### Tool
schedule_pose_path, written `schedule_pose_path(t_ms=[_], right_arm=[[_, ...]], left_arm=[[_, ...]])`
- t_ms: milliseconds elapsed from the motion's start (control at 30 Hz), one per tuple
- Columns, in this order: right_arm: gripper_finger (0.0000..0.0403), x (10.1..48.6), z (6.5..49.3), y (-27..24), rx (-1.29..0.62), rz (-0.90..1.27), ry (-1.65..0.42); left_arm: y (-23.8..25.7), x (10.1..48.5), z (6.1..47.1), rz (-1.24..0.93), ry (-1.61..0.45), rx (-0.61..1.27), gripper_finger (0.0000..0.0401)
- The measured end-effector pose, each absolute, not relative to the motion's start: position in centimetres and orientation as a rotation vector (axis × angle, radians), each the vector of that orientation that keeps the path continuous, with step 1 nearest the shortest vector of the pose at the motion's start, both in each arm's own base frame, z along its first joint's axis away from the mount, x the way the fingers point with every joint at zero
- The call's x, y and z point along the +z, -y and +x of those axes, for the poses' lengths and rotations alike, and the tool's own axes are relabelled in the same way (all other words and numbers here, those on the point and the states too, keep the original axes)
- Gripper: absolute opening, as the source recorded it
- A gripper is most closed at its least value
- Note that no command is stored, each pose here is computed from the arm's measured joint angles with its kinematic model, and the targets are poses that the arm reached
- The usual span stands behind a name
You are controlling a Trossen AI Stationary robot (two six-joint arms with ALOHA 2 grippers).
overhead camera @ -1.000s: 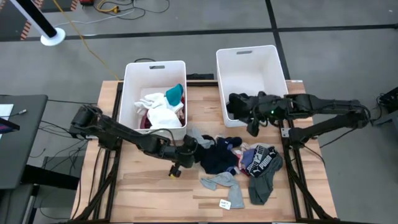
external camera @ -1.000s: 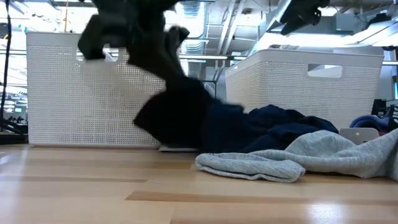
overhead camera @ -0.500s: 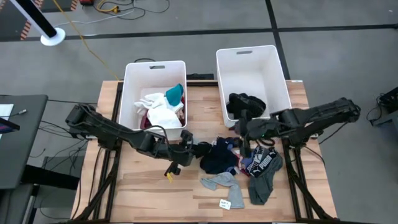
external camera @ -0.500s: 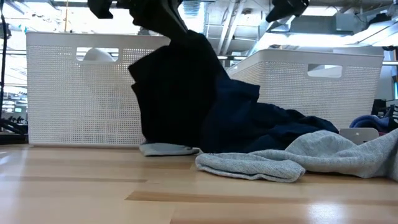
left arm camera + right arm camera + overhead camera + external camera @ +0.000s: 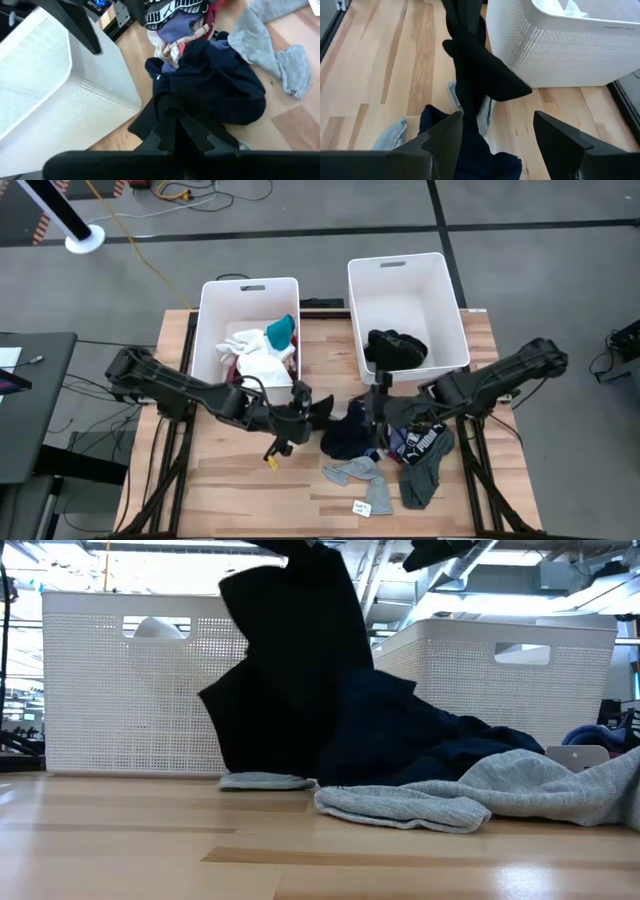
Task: Sort clothes
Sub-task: Put the black underwear into the right white bin
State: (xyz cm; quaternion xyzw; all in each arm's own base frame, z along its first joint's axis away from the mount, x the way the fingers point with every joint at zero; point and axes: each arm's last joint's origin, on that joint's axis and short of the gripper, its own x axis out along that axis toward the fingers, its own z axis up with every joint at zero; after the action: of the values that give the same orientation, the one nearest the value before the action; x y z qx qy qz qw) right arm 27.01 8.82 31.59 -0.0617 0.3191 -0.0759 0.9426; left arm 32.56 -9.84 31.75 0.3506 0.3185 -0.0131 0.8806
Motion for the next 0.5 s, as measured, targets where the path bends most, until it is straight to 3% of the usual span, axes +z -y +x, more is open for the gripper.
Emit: schedule_pose_path(t_ms=[500], right_arm=[[0.0259,26.5,31.0,-10.1,-0.209,-0.168,-0.749]], left_arm=[[9.4,35.7,32.4,0.834,-0.647,0.05,0.0]])
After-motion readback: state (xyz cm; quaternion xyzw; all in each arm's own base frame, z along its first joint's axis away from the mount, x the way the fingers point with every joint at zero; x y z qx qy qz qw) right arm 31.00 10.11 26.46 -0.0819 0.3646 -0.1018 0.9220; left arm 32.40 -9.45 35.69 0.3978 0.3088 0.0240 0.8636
